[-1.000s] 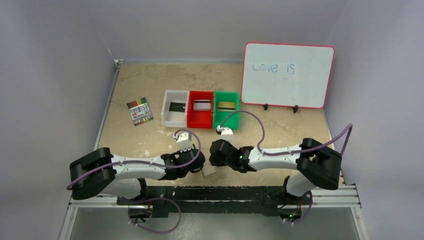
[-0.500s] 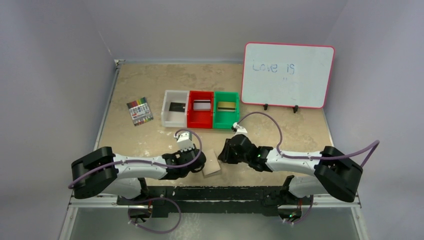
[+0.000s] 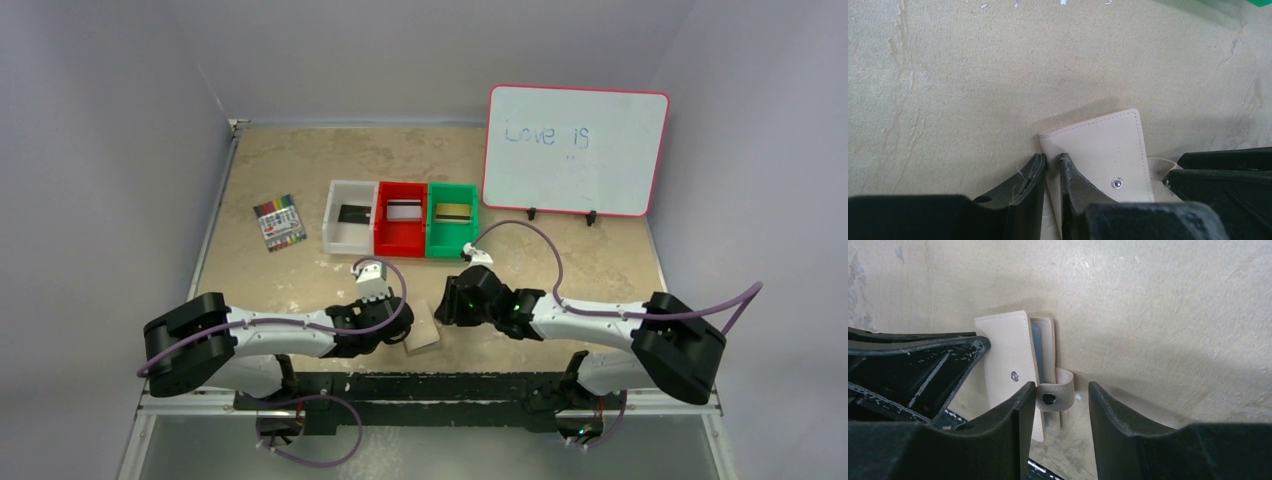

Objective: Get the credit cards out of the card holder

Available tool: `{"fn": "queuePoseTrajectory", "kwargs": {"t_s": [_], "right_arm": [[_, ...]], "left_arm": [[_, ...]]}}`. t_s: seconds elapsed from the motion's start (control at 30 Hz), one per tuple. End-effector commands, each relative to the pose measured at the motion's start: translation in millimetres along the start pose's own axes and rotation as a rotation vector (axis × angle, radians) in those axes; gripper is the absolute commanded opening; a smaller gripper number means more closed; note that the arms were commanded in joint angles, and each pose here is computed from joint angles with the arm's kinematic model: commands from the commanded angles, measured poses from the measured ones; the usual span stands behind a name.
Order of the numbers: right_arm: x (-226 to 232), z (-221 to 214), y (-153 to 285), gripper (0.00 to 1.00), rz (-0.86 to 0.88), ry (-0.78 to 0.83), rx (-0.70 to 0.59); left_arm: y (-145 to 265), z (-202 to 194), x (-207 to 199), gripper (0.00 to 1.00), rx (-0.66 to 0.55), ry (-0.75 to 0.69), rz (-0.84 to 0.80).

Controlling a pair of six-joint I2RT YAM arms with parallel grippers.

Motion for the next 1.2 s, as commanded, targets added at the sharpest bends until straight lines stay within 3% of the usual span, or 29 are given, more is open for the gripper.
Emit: {"fn": "queuePoseTrajectory", "kwargs": {"t_s": [0.0,0.17,0.33,0.6,0.8,0.9,1.17], "right_arm": [[14,15,-1,0.46,-0.003,0.055,-0.043],[22,20,8,0.48,0.036,0.096,-0.048],[30,21,19,0.63,0.131,0.133,-0.045],[38,13,5,0.65,0.092,0.178,0.002],[35,7,-6,0.61,-0.077,0.214,-0.001],[26,9,-3,0.52,-0.168,0.192,-0.034],[15,8,13,0.40,-0.165,0.153,-0.057]], "left_arm": [[2,-10,23,0.16,0.064,-0.117,0.099],[2,-9,23,0.16,0.063,-0.120,0.104],[3,-7,20,0.16,0.057,-0.118,0.104],[3,-5,17,0.16,0.046,-0.118,0.102],[2,-5,17,0.16,0.051,-0.120,0.104],[2,-5,17,0.16,0.051,-0.122,0.108],[2,-4,17,0.16,0.047,-0.125,0.111]]}}
Point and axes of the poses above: each gripper's point midway between its finger pads, its own y axis back along the fingers, its own x axis along the line the jaws close on, z = x × y, the point moved 9 cm from there along y, back along the fingers, and after that the axes turned 4 degrees about -y, right-handed, at the moved point
